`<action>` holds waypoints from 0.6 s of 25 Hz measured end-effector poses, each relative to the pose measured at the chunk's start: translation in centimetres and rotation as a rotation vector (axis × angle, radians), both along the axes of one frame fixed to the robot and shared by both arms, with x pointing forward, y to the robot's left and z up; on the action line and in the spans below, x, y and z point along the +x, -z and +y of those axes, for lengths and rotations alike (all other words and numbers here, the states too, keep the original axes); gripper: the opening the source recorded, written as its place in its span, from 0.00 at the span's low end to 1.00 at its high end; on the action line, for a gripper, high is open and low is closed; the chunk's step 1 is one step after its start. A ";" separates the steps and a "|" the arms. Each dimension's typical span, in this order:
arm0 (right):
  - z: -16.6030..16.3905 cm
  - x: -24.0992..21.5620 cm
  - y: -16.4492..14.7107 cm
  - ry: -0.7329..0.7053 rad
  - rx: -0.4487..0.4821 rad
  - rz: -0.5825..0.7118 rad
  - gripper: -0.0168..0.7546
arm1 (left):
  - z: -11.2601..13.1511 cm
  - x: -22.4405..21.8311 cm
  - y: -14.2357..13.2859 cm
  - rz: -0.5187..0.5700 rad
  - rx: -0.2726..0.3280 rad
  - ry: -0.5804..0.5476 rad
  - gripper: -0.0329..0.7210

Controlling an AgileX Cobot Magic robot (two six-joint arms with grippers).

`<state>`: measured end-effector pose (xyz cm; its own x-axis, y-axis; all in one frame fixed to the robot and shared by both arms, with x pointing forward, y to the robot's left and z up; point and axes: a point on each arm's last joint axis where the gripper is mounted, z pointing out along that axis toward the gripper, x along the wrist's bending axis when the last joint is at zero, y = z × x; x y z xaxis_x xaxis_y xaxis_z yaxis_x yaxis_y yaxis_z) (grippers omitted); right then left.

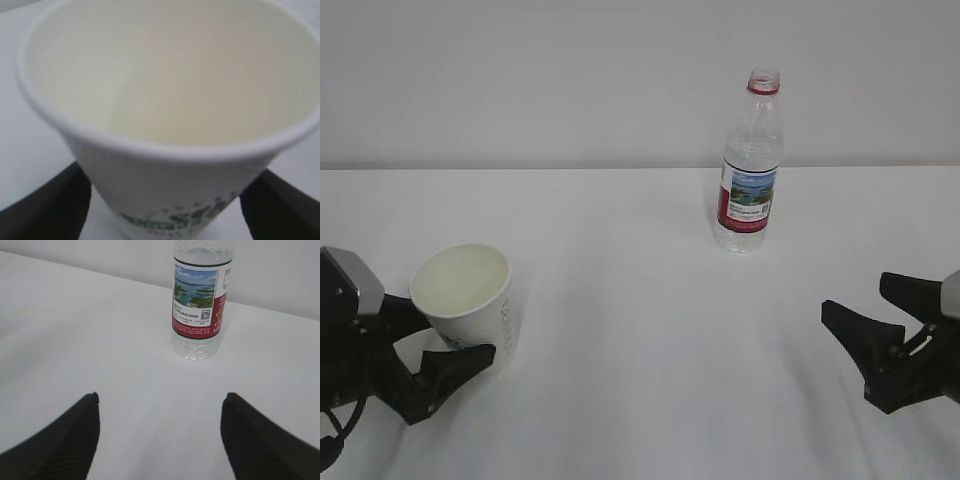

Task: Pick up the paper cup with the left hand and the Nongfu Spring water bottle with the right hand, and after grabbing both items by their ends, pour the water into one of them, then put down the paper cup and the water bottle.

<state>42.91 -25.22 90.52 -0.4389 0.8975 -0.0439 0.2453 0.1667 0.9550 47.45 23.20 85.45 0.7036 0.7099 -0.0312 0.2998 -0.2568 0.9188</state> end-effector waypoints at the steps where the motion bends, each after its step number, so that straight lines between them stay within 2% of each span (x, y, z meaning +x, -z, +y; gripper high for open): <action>1: 0.0 0.0 0.0 0.000 0.000 0.000 0.76 | -0.3 0.2 -0.1 -0.007 -0.002 0.011 0.96; 8: 0.0 0.0 0.0 0.000 0.000 0.000 0.76 | -2.8 1.2 -0.6 -0.053 -0.017 0.049 0.96; 12: 0.0 0.0 0.0 0.000 0.000 0.000 0.76 | -3.3 1.2 -0.7 -0.056 -0.021 0.038 0.94; 15: 0.0 0.0 0.0 0.002 0.000 0.000 0.76 | -3.3 1.2 -0.7 -0.056 -0.021 0.035 0.90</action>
<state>42.92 -25.23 90.52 -0.4371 0.8983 -0.0437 0.2457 0.1660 0.9550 48.70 19.86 86.10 0.7288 0.6847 -0.0062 0.2393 -0.2462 0.9392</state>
